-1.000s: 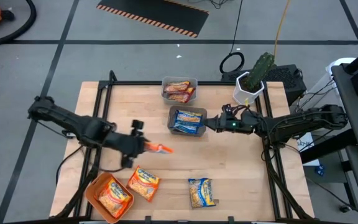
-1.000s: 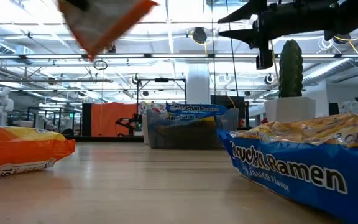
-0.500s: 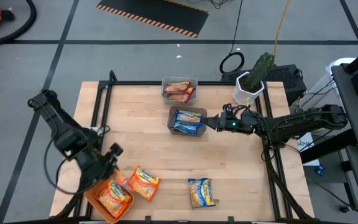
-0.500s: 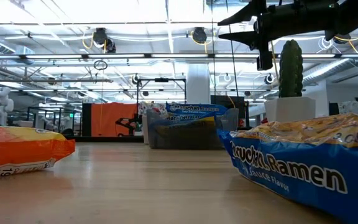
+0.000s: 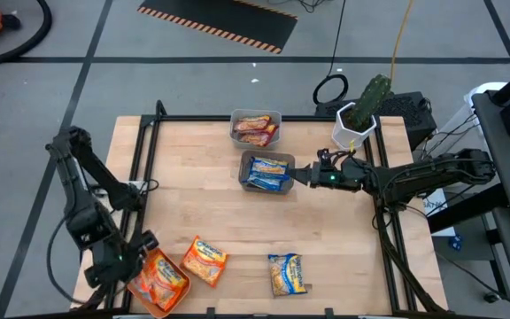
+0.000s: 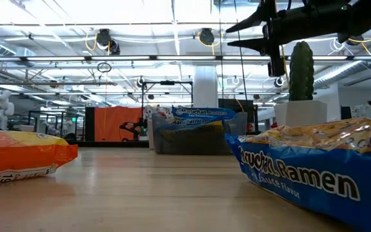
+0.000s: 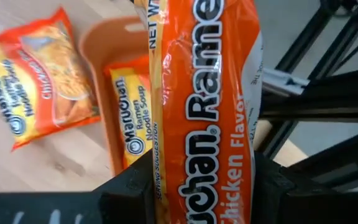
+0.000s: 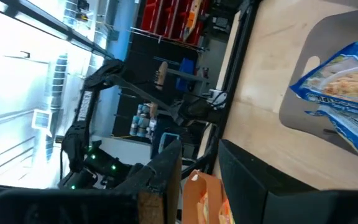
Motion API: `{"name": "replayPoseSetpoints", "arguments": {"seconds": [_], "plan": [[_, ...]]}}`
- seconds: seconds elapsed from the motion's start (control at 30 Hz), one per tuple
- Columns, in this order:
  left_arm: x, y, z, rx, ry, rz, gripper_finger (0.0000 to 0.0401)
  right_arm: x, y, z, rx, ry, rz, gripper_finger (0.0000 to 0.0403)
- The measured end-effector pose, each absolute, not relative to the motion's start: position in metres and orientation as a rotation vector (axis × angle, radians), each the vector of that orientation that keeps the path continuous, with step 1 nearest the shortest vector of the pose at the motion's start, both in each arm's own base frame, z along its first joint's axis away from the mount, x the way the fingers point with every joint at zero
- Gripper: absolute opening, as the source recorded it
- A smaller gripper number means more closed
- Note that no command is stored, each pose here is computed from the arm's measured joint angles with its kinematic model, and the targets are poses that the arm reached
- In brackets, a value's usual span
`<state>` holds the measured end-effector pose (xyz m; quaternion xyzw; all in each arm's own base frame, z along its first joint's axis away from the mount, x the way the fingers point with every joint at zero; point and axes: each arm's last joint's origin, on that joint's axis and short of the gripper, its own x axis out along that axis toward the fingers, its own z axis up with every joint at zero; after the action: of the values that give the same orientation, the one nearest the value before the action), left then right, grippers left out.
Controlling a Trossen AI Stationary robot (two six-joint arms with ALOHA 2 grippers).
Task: Sort Maruchan noodles
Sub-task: Put the right orange noodle pack into the orange bin
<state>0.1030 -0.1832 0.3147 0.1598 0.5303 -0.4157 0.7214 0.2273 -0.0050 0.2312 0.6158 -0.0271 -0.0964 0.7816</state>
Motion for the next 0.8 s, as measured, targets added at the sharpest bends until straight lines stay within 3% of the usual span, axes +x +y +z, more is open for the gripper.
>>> {"name": "replayPoseSetpoints", "arguments": {"seconds": [0.37,0.6,0.8], "plan": [[0.116,-0.216,0.274,0.435,1.316,-0.651,0.0161,0.227,-0.005,0.232,1.348,-0.061,-0.201,0.0102],[0.115,-0.222,0.247,0.599,1.463,-0.488,0.0161,0.227,-0.005,0.231,1.349,-0.058,-0.2,0.0102],[0.116,-0.221,0.243,0.629,1.479,-0.432,0.0161,0.227,-0.005,0.231,1.348,-0.051,-0.205,0.0102]]}}
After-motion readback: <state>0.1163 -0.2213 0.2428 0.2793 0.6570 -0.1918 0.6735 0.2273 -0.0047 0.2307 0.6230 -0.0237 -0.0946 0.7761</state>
